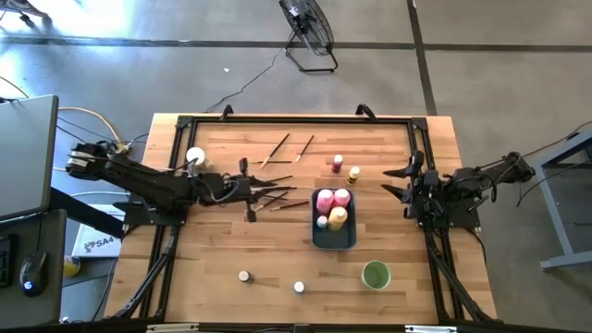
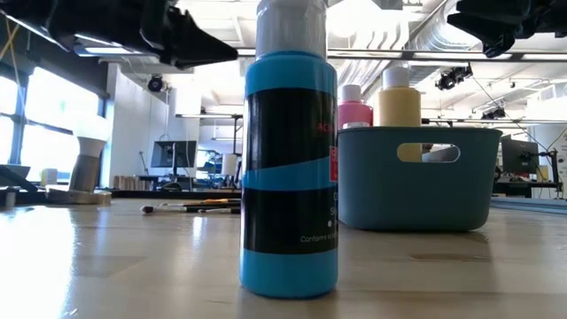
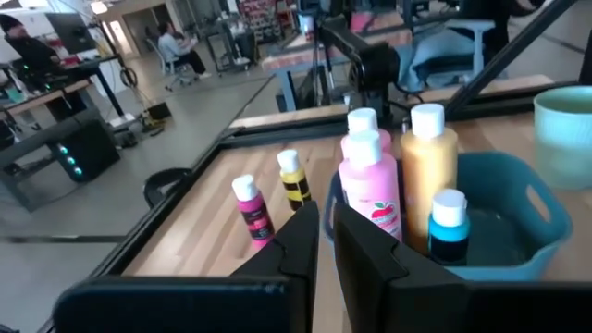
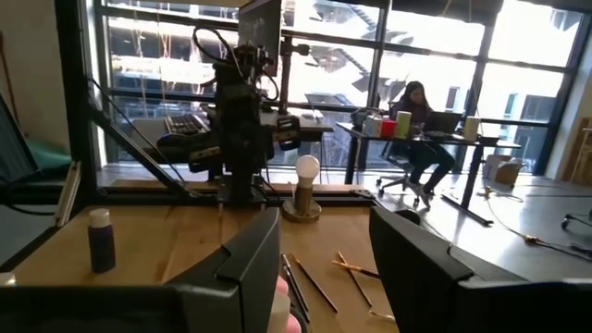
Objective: Pick & Place Paint Supplies
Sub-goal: Put the black and gold paint brush into the green cup
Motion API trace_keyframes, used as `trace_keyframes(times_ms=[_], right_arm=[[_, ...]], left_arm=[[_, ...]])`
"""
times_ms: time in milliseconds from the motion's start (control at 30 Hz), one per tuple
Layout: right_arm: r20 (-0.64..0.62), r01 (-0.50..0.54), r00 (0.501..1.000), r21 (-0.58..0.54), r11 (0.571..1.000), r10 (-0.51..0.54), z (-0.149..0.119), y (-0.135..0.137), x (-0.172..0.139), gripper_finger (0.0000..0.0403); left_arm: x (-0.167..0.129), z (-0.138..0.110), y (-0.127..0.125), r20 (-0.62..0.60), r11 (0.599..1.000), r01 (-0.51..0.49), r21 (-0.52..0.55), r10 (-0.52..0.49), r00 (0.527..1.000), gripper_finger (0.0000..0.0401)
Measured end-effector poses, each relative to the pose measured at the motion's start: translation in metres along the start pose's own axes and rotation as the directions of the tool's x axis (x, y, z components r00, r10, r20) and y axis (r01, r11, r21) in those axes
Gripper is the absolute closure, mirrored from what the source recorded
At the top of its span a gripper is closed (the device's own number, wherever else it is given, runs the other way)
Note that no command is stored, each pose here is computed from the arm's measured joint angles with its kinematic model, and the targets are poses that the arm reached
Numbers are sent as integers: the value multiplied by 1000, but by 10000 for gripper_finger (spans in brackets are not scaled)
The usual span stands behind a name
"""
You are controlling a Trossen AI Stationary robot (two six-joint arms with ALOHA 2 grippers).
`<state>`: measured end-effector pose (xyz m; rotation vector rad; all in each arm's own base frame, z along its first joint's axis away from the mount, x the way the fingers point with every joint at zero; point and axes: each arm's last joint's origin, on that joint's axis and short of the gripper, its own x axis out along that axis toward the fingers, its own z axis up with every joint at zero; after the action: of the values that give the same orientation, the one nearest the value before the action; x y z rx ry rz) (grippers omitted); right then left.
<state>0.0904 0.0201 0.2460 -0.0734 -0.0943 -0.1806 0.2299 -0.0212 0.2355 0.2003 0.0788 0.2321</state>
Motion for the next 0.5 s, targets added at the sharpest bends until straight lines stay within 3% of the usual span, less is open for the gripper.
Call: trace_keyframes(times_ms=[500], right_arm=[[-8,14,1000,-2,1000,-14,-1,0,0,241]], left_arm=[[-39,-11,14,46,1000,-6,-17,6,999,366]])
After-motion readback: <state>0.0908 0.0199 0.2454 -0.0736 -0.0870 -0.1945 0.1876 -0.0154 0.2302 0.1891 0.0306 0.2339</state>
